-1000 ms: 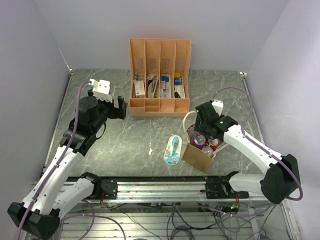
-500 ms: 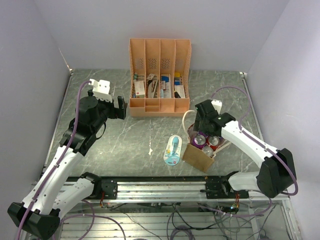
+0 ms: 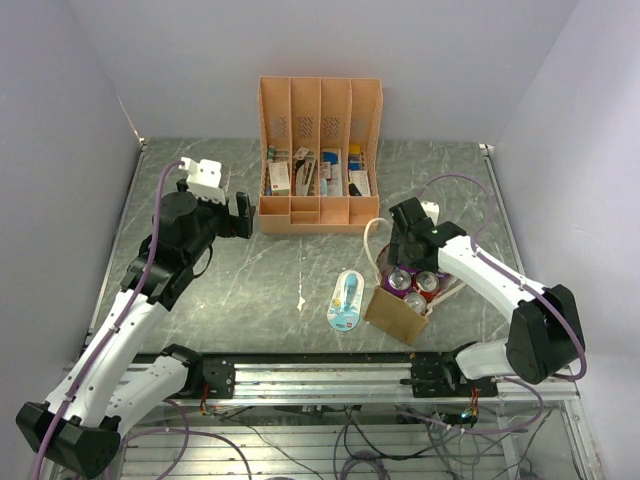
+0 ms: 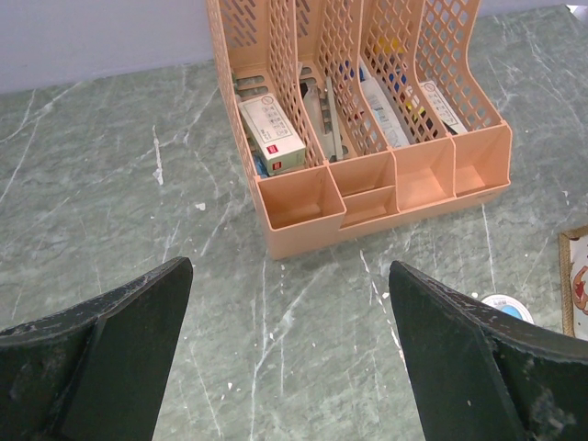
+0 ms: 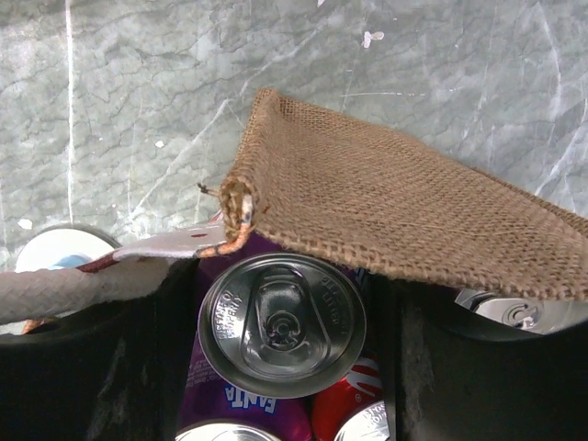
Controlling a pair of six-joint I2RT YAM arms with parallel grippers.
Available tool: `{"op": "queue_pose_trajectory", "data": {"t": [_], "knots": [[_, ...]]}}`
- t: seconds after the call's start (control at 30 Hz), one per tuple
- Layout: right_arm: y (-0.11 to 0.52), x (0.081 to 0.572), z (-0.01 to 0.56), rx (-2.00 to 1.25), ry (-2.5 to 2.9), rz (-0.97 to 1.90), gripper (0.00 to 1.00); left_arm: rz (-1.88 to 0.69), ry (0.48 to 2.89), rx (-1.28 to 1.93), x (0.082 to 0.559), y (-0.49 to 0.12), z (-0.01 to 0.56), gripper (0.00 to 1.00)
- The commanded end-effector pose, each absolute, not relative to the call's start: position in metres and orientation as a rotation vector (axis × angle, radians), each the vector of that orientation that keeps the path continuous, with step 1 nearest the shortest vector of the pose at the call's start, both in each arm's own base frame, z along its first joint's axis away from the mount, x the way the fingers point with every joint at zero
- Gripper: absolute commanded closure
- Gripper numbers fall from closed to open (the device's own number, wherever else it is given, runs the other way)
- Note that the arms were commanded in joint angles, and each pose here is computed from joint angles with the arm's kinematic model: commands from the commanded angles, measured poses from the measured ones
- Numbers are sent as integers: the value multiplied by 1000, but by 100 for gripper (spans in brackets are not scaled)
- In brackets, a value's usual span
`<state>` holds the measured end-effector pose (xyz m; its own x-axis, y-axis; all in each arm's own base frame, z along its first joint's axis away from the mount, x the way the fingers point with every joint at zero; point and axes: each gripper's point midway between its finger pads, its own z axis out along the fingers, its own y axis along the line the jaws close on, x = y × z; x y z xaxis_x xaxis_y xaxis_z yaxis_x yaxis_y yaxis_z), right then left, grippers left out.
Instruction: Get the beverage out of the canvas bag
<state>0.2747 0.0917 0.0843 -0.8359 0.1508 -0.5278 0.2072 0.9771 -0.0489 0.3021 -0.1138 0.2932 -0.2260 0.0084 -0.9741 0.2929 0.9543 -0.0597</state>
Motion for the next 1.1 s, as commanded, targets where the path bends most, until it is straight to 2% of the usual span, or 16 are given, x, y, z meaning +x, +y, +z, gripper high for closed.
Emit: {"op": "queue_pose_trajectory", "data": {"t": [0.0,0.07,0.13,0.3,0.47,0.67,1.07], "knots": [[91,269,65,226,2655,-171,40,-277,1757,218,304,-114,304,2],[92,270,73,220,2651,-160,48,-281,1756,220,305,-114,304,2],[96,274,83,205,2627,-127,71,-285,1759,224,305,-115,304,2],[101,285,125,209,2534,-50,90,-283,1763,222,305,-115,302,2],[103,292,173,229,2400,40,95,-275,1766,217,305,-114,302,2],[92,286,200,322,2291,69,100,-270,1763,213,305,-113,303,2],[73,281,256,453,2089,109,100,-276,1764,215,305,-114,303,2]]}}
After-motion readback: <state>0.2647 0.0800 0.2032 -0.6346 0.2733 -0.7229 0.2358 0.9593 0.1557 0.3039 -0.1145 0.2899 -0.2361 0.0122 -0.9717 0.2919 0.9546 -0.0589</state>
